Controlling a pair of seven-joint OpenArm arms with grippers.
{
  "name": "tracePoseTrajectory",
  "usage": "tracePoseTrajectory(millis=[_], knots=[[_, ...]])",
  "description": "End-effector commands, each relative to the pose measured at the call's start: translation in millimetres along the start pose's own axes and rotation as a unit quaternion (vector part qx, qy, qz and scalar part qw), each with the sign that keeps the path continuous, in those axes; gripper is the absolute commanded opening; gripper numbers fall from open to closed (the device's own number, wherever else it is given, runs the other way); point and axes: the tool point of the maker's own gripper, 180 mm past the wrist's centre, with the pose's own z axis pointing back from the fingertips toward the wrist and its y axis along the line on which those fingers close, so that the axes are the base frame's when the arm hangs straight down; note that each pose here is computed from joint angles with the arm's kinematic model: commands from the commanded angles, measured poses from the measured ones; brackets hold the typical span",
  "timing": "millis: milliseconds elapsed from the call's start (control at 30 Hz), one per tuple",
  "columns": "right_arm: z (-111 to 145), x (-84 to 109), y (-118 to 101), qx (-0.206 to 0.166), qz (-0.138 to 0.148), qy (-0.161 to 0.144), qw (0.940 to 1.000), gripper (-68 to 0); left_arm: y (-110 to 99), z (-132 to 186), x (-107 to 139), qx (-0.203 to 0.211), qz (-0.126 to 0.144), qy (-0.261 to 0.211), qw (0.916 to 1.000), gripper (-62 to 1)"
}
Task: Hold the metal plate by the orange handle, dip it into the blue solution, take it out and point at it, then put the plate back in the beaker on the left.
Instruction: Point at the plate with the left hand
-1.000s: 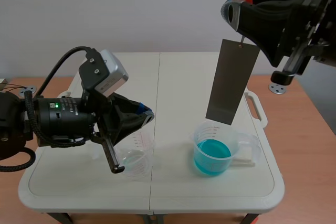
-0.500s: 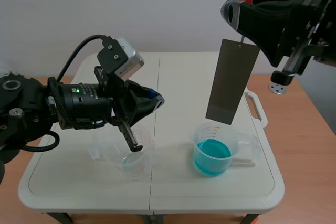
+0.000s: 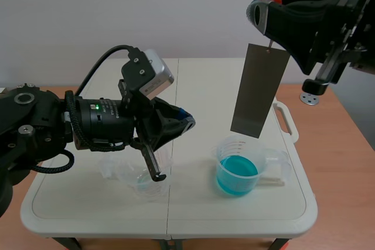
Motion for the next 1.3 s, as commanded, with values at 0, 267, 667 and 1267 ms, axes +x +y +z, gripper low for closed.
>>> tracePoseTrajectory(millis=[0, 267, 667, 1267], knots=[[0.1, 8.4, -0.2, 0.007, 0.008, -0.011, 0.9999, -66.4, 2.3, 0.1, 10.9, 0.001, -0.005, -0.017, 0.9998, -59.4], [0.1, 8.4, -0.2, 0.007, 0.008, -0.011, 0.9999, -66.4, 2.7, 0.4, 10.6, 0.002, -0.004, -0.017, 0.9998, -59.4], [0.1, 7.1, -0.2, 0.007, 0.008, -0.007, 0.9999, -66.4, 35.8, 74.6, 1.3, 0.109, -0.005, -0.013, 0.9939, -59.4], [0.1, 5.6, -0.2, 0.007, 0.008, -0.003, 0.9999, -66.4, -14.0, 215.8, -74.5, 0.170, 0.075, 0.132, 0.9738, -59.4]])
